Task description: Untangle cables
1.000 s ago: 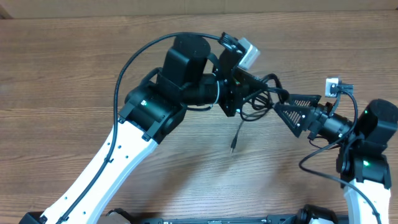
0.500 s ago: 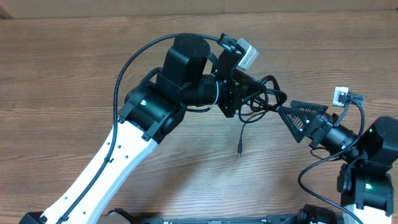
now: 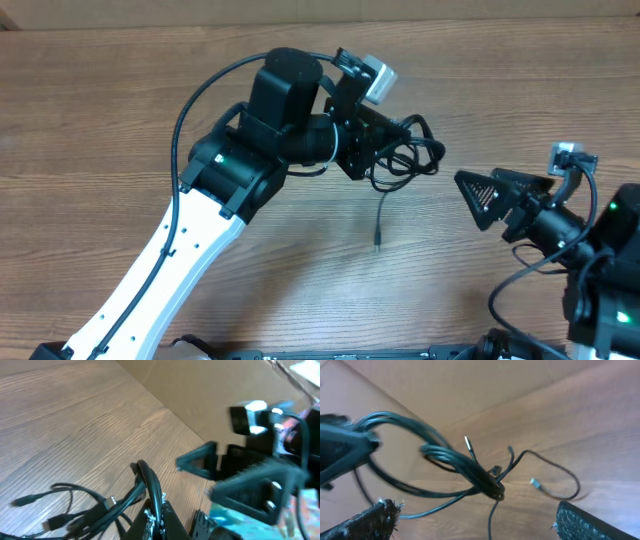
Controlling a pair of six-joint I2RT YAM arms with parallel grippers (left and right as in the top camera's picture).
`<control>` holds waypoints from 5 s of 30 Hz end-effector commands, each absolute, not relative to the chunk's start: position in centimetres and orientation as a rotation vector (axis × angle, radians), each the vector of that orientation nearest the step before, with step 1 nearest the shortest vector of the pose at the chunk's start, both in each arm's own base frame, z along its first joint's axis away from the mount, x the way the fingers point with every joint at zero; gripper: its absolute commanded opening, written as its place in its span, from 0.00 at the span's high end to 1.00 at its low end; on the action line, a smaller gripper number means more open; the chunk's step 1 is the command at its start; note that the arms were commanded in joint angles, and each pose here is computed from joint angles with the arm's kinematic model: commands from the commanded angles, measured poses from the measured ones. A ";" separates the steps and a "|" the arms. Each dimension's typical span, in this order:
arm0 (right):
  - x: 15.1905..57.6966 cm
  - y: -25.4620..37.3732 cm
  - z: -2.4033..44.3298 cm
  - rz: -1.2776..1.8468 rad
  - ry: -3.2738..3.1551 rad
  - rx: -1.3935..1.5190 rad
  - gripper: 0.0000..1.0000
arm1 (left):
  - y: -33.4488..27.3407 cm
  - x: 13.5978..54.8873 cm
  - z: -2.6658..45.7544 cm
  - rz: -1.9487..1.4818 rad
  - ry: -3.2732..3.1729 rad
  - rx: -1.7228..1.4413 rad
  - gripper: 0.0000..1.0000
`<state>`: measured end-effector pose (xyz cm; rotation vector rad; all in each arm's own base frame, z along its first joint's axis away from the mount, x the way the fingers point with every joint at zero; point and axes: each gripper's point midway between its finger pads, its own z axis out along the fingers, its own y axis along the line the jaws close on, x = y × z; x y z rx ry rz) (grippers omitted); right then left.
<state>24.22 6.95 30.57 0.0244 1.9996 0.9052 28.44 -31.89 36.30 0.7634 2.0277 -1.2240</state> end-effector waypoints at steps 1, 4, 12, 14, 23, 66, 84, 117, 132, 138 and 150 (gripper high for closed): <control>23.6 6.8 32.2 0.725 1.952 -0.185 0.00 | -32.0 27.1 39.2 -1.337 1.955 0.776 0.96; 22.9 7.2 31.8 0.676 1.952 -0.306 0.00 | -32.5 26.1 40.6 -1.415 1.881 0.837 0.96; 21.4 9.1 32.3 0.776 1.889 -0.459 0.00 | -32.2 25.2 42.3 -1.541 1.820 0.874 0.96; 21.4 9.1 32.4 0.774 1.888 -0.459 0.00 | -32.0 24.9 42.5 -1.575 1.810 0.892 0.96; 21.8 8.7 32.5 0.732 1.881 -0.462 0.20 | -31.9 23.5 44.0 -1.672 1.733 0.966 0.96; 22.0 8.9 33.0 0.733 1.845 -0.488 0.96 | -32.6 24.0 39.8 -1.412 1.811 1.026 0.00; 22.9 6.0 29.1 0.581 2.056 -0.305 0.96 | -31.5 26.5 37.1 -1.116 1.854 1.040 0.00; 21.9 13.5 21.8 0.894 2.397 -0.570 0.96 | -32.3 24.2 32.0 -0.809 1.737 1.465 0.00; 22.4 13.8 21.9 0.861 2.376 -0.598 0.96 | -27.8 27.6 26.3 -0.510 2.260 1.130 0.01; 23.1 13.9 22.5 0.865 2.345 -0.576 0.96 | -30.3 24.7 27.3 -0.782 2.217 1.211 0.00; 22.9 14.5 23.0 0.926 2.324 -0.575 0.96 | -31.6 23.3 26.9 -0.755 2.192 1.284 0.00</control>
